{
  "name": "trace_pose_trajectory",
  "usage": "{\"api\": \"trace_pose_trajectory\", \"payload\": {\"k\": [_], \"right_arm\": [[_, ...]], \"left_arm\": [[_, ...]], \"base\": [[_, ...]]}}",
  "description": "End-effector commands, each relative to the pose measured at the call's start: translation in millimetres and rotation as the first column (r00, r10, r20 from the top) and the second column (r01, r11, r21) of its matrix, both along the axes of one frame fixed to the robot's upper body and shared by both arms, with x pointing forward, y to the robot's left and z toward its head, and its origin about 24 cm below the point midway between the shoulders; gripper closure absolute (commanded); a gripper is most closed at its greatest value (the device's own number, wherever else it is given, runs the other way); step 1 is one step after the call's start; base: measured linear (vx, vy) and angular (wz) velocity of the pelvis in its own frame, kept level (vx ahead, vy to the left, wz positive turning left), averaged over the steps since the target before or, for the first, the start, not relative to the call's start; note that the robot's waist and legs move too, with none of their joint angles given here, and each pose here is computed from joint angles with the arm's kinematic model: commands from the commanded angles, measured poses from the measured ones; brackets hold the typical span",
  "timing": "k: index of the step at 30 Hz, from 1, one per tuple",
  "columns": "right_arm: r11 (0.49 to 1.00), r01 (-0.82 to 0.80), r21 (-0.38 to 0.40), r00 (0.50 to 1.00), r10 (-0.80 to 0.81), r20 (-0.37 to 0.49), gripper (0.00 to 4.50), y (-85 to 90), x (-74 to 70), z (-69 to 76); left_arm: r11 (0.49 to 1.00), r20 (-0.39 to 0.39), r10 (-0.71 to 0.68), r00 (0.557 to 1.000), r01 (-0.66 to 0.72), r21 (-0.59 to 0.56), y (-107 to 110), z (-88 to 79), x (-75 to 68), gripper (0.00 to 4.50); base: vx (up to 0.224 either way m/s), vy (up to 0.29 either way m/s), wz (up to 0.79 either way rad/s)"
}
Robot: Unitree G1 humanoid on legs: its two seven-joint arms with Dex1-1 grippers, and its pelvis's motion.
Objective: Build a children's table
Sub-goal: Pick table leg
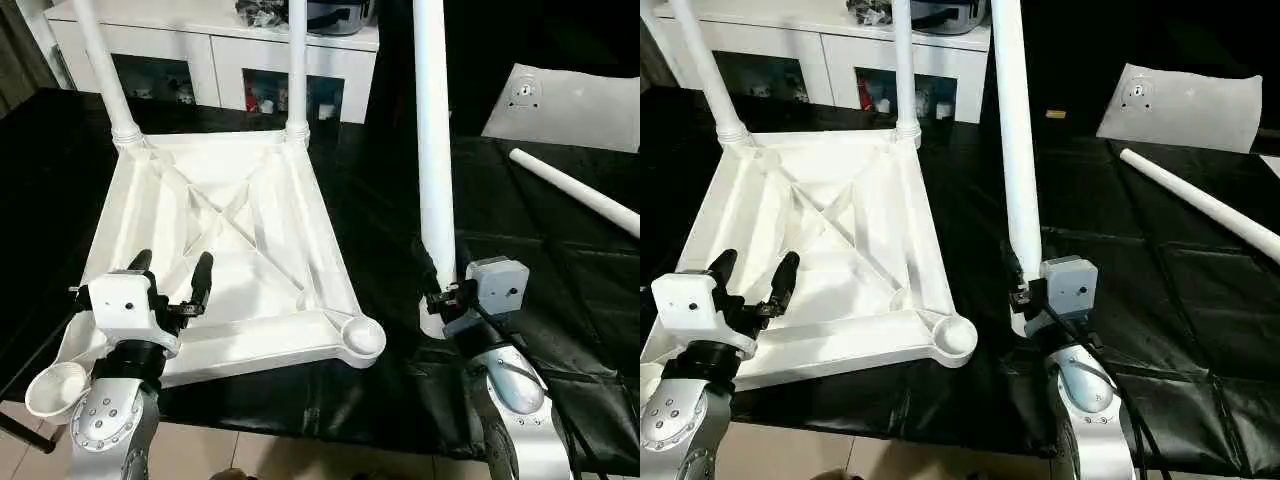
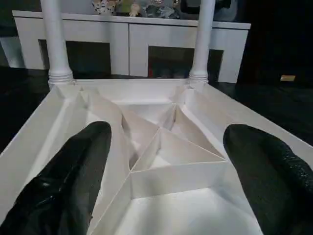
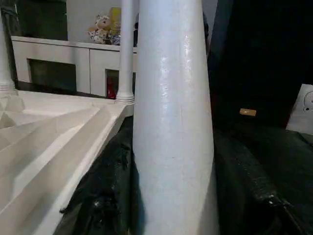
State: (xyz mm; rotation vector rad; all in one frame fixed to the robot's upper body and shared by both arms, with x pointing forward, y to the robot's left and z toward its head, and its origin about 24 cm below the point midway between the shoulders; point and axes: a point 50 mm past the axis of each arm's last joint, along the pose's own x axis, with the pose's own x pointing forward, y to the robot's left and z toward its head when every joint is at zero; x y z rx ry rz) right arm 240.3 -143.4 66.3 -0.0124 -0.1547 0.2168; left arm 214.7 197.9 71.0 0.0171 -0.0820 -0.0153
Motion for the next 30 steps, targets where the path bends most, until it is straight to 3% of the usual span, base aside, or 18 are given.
{"api": "trace_pose_trajectory", "payload": {"k": [1,30], "right_arm": [[1.000,0.000,0.004,1.000,0.000,0.002,2.65,-0.5,1.7,1.4],[1.000,0.000,0.004,1.000,0.000,0.002,2.65,-0.5,1.7,1.4]], "left_arm": [[1.000,0.011,-0.003,1.000,0.003,0.000,-0.7,1.2,1.4,0.41],[1.000,0.011,-0.003,1.000,0.003,0.000,-0.7,1.2,1.4,0.41]], "base": [[0.000,0.000,0.00],[0.000,0.000,0.00]]}}
